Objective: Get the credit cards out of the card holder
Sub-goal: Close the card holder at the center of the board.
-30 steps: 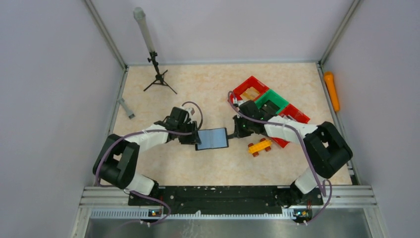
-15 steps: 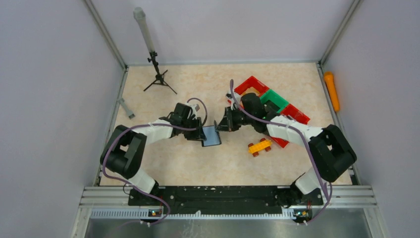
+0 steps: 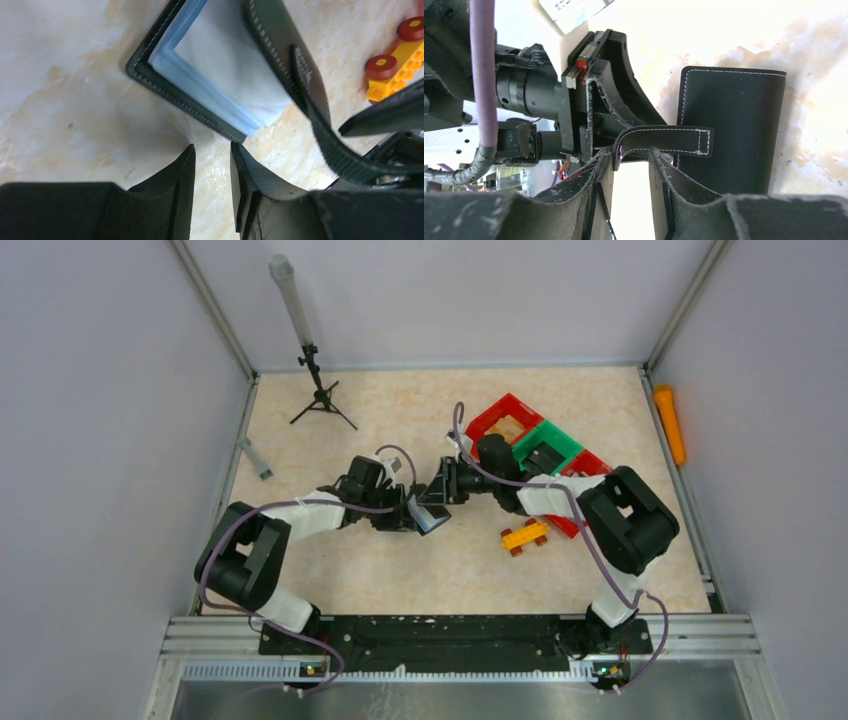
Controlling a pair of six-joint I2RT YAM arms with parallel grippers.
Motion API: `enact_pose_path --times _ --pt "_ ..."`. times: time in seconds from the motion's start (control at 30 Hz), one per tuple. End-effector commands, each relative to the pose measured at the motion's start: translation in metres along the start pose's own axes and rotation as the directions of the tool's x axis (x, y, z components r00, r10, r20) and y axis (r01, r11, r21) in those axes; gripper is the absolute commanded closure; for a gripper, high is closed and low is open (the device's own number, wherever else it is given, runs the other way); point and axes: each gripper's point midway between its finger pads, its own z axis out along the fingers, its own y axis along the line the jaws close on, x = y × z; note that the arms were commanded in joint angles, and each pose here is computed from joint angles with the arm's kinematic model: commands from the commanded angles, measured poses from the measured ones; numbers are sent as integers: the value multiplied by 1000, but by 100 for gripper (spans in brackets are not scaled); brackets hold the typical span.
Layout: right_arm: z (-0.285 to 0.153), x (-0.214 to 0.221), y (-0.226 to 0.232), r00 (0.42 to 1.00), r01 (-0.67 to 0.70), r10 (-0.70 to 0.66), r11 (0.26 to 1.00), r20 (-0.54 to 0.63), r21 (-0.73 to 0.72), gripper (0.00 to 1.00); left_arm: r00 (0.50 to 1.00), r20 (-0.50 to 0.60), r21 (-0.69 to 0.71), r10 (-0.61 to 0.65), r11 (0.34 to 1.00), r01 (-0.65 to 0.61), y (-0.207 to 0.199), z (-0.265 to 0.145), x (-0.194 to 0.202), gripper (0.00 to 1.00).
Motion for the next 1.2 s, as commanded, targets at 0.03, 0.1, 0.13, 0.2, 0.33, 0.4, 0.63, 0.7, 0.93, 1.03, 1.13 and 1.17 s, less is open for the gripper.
enact_pose_path --times 0.03,0.1,0.13,0.2,0.33,0.4,0.63,0.7,0.93,1.03,1.13,1.17 --pt "3 -1 -1 998 60 -60 998 24 13 59 999 32 -100 -15 995 18 17 -18 5 64" --pt "1 -2 -6 997 77 -78 996 28 43 53 999 41 -110 -17 994 22 19 -23 7 64" --pt "0 -2 -8 996 87 -88 994 29 60 51 999 45 -114 -18 993 23 20 -26 8 64" --pt "-2 0 -17 996 82 -85 990 20 114 50 998 53 -121 -14 992 21 20 -30 8 64" --pt "4 13 -35 999 43 -39 987 -31 152 56 997 81 -129 -3 992 13 18 -40 2 64" --pt "8 24 -37 999 14 -9 993 -42 118 57 996 92 -134 3 991 10 17 -44 0 64" --pt "15 49 -65 993 -53 70 984 -95 170 33 992 123 -135 10 991 6 11 -59 -7 62" --pt "13 47 -64 994 -43 59 983 -92 177 33 992 129 -136 14 991 4 10 -60 -9 62" --pt "-5 18 -23 996 60 -50 988 -71 140 33 990 137 -135 18 991 1 7 -63 -15 62" --pt "-14 8 -7 994 97 -90 987 -58 127 32 991 135 -112 13 994 2 2 -63 -14 62" --pt "-19 1 6 993 116 -112 987 -42 110 16 990 140 -106 12 994 3 1 -64 -15 62" --pt "-21 -1 10 992 120 -117 988 -36 101 12 990 141 -109 11 994 4 2 -64 -15 61"
